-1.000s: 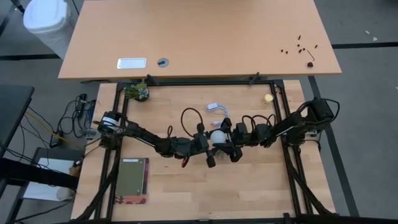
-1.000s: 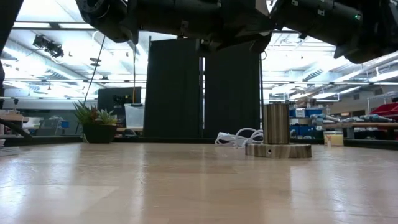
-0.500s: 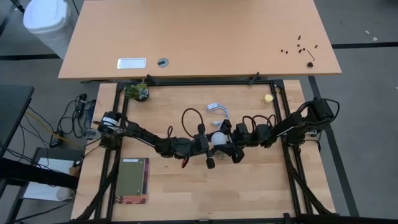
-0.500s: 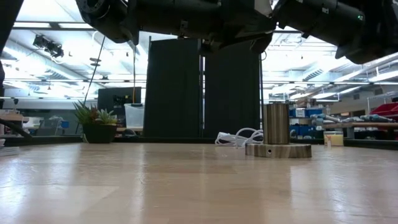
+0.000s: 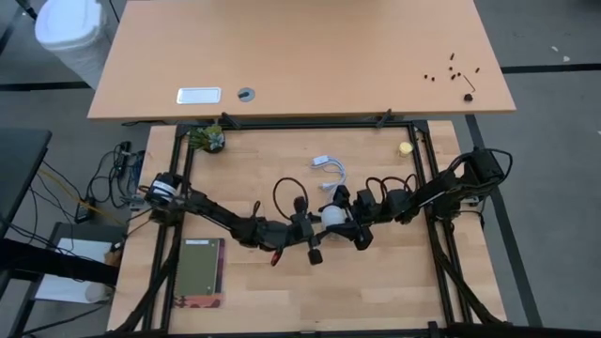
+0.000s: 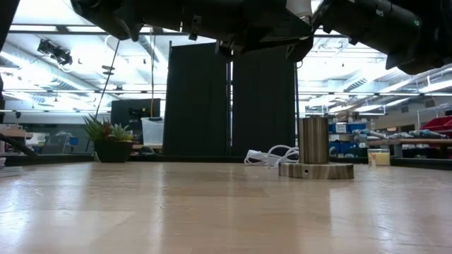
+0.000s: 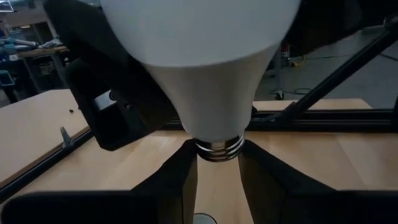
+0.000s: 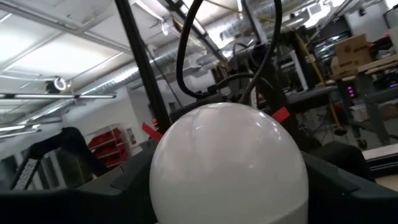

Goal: Screw lightbulb
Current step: Insert the lightbulb into the lamp

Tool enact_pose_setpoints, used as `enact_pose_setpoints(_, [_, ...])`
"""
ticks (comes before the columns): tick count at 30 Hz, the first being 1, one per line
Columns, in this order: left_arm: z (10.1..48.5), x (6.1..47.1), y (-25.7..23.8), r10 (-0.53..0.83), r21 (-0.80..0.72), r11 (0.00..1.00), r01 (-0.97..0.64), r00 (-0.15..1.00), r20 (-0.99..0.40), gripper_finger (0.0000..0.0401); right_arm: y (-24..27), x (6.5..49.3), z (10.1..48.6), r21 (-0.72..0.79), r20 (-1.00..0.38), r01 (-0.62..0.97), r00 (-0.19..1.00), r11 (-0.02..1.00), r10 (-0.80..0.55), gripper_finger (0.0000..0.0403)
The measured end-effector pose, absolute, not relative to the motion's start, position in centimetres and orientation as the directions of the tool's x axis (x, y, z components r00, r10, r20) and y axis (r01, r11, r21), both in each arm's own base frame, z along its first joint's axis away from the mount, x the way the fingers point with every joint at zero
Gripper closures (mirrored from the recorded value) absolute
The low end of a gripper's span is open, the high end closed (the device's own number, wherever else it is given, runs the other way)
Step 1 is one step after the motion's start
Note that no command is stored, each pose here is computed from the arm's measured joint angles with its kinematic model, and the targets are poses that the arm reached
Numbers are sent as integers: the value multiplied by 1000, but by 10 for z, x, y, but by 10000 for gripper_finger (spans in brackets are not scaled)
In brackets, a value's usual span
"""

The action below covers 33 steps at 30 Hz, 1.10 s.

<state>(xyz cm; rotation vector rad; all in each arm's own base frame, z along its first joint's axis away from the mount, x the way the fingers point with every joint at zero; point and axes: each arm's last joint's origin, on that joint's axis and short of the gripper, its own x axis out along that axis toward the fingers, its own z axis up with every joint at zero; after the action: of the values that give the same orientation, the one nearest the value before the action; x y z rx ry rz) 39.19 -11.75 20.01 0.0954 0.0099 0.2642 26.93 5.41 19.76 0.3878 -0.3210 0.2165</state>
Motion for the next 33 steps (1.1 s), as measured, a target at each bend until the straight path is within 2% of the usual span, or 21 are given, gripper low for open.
enact_pose_setpoints(6, [198, 387, -130, 271, 112, 957, -267, 962, -19, 288, 56, 269, 196, 322, 312, -319, 925, 891, 218, 119])
enact_pose_setpoints(17, [192, 381, -142, 289, 135, 951, -277, 955, -74, 288, 55, 260, 197, 264, 171, -287, 954, 921, 248, 119])
enact_pose_setpoints(25, [197, 379, -150, 257, 109, 962, -250, 965, -54, 288, 45, 251, 196, 222, -8, -184, 982, 957, 191, 119])
enact_pose_setpoints(30, [189, 378, -148, 276, 62, 961, -270, 953, -122, 288, 42, 249, 197, 224, -55, -153, 984, 963, 169, 119])
enact_pose_setpoints(33, [181, 378, -145, 290, 25, 957, -290, 940, -182, 288, 43, 245, 189, 210, -93, -80, 990, 974, 102, 119])
